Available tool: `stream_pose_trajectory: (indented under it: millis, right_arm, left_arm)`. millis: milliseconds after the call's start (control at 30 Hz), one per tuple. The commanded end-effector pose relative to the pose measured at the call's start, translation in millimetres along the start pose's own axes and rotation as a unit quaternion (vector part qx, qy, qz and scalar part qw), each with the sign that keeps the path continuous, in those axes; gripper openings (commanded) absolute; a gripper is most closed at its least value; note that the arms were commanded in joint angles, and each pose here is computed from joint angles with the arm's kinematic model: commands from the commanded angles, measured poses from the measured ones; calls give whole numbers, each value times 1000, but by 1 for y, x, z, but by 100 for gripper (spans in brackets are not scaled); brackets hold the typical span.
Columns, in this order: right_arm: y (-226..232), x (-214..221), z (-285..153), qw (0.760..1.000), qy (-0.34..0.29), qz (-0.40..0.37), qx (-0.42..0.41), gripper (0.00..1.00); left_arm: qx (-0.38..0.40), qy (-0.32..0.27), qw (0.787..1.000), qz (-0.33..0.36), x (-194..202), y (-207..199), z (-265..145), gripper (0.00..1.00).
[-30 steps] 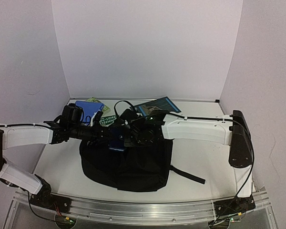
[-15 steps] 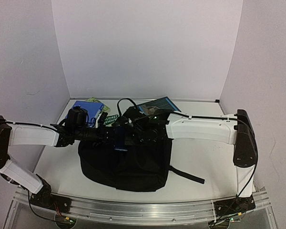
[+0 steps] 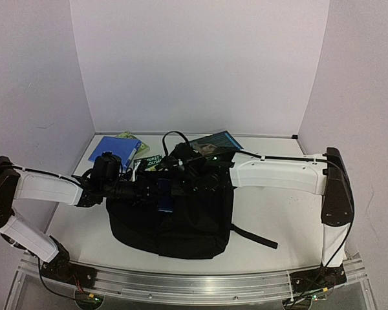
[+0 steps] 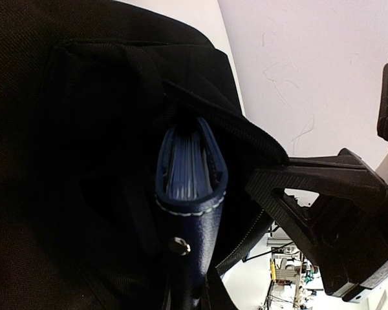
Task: Pack the student bag
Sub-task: Place the personal item in the student bag.
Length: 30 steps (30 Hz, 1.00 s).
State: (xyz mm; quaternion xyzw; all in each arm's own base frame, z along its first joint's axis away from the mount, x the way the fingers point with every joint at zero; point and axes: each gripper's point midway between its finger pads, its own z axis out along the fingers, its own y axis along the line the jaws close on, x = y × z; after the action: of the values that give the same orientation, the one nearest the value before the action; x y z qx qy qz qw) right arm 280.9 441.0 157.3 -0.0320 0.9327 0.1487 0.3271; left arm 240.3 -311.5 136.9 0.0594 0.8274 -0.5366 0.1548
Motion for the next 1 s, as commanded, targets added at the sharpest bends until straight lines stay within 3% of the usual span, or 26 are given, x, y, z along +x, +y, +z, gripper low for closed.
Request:
stream_pose_trajectory:
  millis: [0, 333, 733, 867, 967]
  right_arm:
    - [18, -46, -40, 995, -61, 47, -57, 0]
    - [25, -47, -42, 994, -58, 46, -78, 0]
    - [23, -41, -43, 994, -51, 42, -88, 0]
    - [15, -43, -44, 994, -57, 48, -79, 0]
    - [11, -43, -44, 994, -58, 48, -75, 0]
  left_arm:
    - [44, 12, 999, 16, -3, -25, 10, 0]
    - [82, 28, 996, 23, -4, -41, 39, 0]
    - [77, -7, 996, 52, -28, -44, 67, 0]
    - [59, 0, 997, 46, -24, -36, 69, 14]
    - [30, -7, 998, 51, -24, -31, 61, 35]
